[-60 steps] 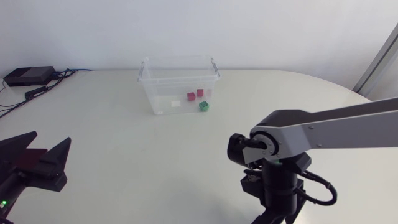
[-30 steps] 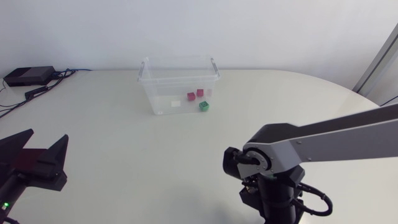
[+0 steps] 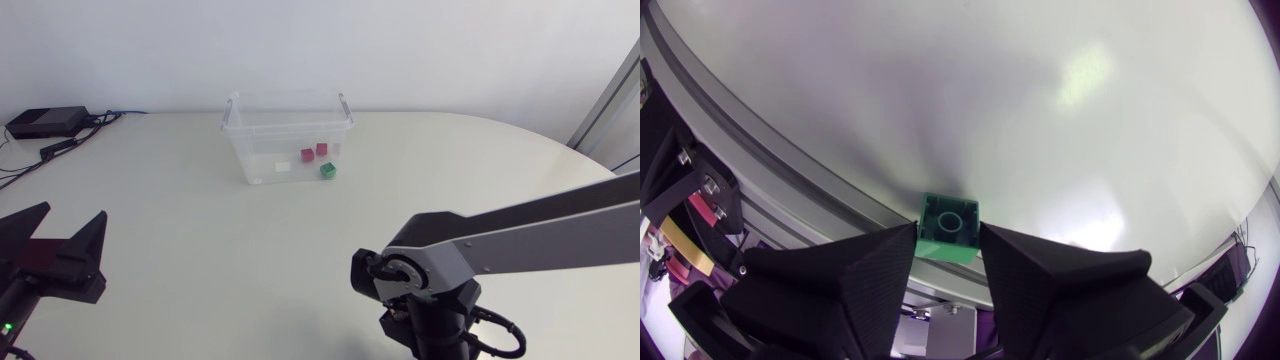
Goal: Place the duplo bricks in the container
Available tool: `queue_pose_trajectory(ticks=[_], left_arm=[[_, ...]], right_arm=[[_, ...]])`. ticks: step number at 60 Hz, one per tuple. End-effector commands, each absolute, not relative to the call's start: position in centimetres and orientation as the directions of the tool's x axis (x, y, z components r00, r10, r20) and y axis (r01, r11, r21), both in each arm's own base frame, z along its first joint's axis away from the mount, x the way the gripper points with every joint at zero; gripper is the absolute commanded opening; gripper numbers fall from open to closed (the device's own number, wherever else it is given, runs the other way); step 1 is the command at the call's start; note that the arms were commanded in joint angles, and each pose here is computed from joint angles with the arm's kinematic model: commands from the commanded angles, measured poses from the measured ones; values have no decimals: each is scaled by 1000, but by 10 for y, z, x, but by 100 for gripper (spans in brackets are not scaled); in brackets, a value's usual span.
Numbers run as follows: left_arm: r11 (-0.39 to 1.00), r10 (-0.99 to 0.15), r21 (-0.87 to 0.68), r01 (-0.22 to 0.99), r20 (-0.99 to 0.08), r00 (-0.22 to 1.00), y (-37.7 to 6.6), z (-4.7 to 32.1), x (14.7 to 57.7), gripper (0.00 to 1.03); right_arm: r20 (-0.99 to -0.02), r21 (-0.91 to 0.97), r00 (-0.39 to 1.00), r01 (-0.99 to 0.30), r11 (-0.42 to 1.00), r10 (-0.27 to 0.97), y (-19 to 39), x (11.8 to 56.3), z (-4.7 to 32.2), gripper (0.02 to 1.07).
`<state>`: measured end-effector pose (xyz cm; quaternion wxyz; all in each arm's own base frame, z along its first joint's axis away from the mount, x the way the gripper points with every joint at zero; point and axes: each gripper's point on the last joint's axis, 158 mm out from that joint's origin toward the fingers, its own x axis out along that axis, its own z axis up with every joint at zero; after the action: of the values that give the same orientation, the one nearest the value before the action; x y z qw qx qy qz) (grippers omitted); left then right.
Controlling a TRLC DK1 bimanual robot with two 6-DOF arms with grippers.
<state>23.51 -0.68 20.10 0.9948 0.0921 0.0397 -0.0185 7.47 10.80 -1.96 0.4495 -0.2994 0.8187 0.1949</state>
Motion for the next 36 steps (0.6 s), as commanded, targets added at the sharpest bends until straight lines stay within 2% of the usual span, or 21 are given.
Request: queue_pose_trajectory(ticks=[1,13,16,25,31,36], left_arm=[[980,-15,195,32,-84,996,-4,194,237,91],[980,-14,198,29,-79,997,-4,195,237,91],[979,-14,199,29,-79,997,-4,195,237,91],[979,-15,199,32,-84,996,-4,193,237,91],[980,-15,198,35,-101,995,-4,186,238,91],[980,-12,196,34,-113,994,-3,183,237,91]], right_arm=[[-833,49,-438,-668,743,-338,102,67,-23,31],[-845,39,-421,-664,747,-330,104,74,-22,28],[-859,34,-398,-671,740,-321,107,82,-20,25],[-890,17,-354,-654,757,-286,109,104,-8,25],[-928,18,-301,-626,779,-220,114,135,5,22],[-965,17,-215,-626,780,-151,132,160,32,21]])
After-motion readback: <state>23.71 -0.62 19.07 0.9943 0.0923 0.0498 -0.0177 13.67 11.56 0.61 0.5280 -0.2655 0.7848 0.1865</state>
